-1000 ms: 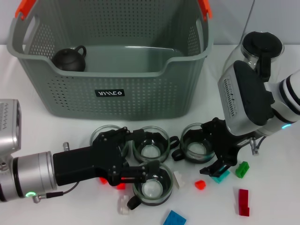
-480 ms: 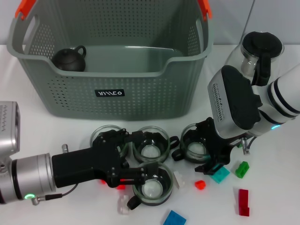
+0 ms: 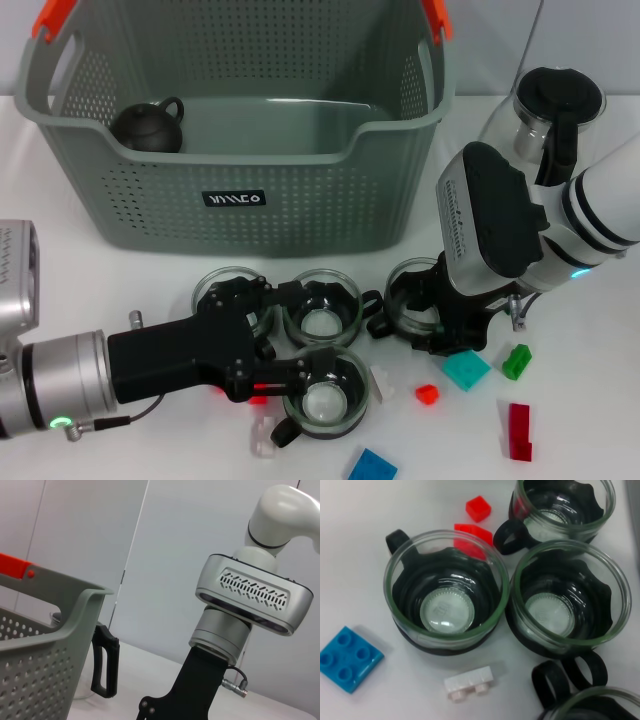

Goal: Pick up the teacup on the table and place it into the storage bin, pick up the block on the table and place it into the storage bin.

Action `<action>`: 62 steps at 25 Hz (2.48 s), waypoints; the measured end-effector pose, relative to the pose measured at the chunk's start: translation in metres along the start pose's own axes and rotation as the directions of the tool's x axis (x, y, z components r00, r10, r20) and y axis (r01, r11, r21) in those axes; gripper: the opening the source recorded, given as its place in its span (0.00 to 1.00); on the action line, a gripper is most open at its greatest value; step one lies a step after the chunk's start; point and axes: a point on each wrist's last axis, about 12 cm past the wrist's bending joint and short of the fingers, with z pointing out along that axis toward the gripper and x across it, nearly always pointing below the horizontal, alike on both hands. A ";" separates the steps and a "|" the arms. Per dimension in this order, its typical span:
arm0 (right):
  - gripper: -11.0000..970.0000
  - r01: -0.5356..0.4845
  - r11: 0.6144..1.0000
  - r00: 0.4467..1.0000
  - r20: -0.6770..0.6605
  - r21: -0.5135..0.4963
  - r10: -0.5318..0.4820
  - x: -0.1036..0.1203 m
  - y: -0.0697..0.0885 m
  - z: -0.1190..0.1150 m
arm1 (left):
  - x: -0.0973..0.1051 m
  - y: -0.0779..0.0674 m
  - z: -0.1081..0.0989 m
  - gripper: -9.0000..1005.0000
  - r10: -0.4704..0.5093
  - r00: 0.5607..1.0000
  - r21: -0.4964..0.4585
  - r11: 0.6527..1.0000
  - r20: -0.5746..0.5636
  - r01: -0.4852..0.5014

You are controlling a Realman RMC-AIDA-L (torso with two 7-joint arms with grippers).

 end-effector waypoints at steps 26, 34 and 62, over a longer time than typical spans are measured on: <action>0.07 -0.141 0.983 0.989 0.038 -0.119 0.146 -0.013 0.030 -0.079 | 0.003 -0.003 -0.002 0.95 0.000 1.000 -0.002 1.000 0.005 0.000; 0.07 -0.128 0.988 0.970 0.198 -0.087 0.144 -0.078 0.037 -0.155 | 0.003 -0.002 -0.002 0.95 0.000 1.000 -0.006 1.000 0.002 0.000; 0.07 -0.293 0.883 0.947 0.239 0.366 0.215 -0.125 -0.121 -0.056 | 0.002 0.004 -0.007 0.95 -0.001 1.000 -0.063 0.998 0.014 0.002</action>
